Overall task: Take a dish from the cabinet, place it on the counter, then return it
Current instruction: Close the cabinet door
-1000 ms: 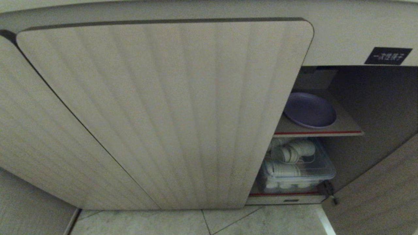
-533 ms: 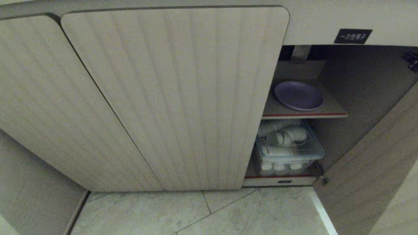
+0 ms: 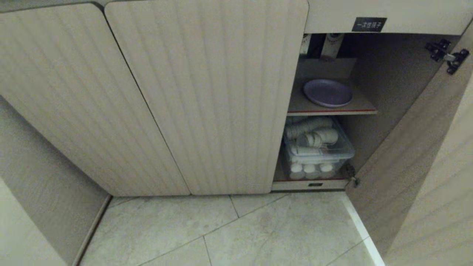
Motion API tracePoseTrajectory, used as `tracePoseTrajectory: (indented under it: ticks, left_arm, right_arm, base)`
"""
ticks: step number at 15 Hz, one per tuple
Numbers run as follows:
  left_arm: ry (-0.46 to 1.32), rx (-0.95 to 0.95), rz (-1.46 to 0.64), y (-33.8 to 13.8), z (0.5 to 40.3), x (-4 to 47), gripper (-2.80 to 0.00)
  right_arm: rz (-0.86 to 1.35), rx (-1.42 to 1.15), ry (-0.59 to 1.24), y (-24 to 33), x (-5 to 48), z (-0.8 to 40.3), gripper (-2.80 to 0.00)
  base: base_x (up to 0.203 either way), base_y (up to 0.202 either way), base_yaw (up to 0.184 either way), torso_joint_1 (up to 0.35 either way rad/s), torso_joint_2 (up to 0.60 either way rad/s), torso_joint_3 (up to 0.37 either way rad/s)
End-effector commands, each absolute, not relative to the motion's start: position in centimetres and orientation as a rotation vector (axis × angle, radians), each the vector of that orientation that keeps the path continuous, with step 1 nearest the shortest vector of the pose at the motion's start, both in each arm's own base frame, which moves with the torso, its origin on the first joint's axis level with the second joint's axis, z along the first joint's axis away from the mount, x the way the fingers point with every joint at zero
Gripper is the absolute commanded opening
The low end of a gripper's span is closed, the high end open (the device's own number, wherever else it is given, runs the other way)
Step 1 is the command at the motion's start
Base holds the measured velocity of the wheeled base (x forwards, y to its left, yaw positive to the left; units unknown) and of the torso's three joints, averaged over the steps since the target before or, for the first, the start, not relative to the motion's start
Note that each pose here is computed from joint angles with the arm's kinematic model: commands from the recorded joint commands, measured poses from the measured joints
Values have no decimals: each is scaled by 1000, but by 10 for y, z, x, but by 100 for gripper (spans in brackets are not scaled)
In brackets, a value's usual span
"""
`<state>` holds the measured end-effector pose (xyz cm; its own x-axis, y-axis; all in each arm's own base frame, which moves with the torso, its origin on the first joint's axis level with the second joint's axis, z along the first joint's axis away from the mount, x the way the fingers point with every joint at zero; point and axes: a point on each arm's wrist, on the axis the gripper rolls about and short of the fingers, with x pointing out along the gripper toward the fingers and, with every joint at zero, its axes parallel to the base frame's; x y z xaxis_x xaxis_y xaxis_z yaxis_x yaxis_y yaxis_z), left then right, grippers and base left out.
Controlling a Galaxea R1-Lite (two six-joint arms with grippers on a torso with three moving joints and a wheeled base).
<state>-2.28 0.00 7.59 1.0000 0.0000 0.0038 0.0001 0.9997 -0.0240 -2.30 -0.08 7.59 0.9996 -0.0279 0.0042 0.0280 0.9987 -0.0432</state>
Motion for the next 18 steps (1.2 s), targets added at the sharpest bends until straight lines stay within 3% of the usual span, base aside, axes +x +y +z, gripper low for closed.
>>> tracePoseTrajectory:
  ticks: [1,7,18]
  left_arm:
    - [-5,-25,0,0,76,-23,-280]
    - [-5,-25,0,0,76,-23,-280]
    - [-5,-25,0,0,76,-23,-280]
  right_arm:
    - [-28,-40,-2,-1,-23,76,-280]
    - [-29,-40,-4,-1,-23,76,-280]
    - [-28,-38,-3,-1,-23,76,-280]
  base:
    - [-197,0,3,2,3,-1]
    - [-182,0,-1,2,1,3]
    - [0,0,0,0,0,0]
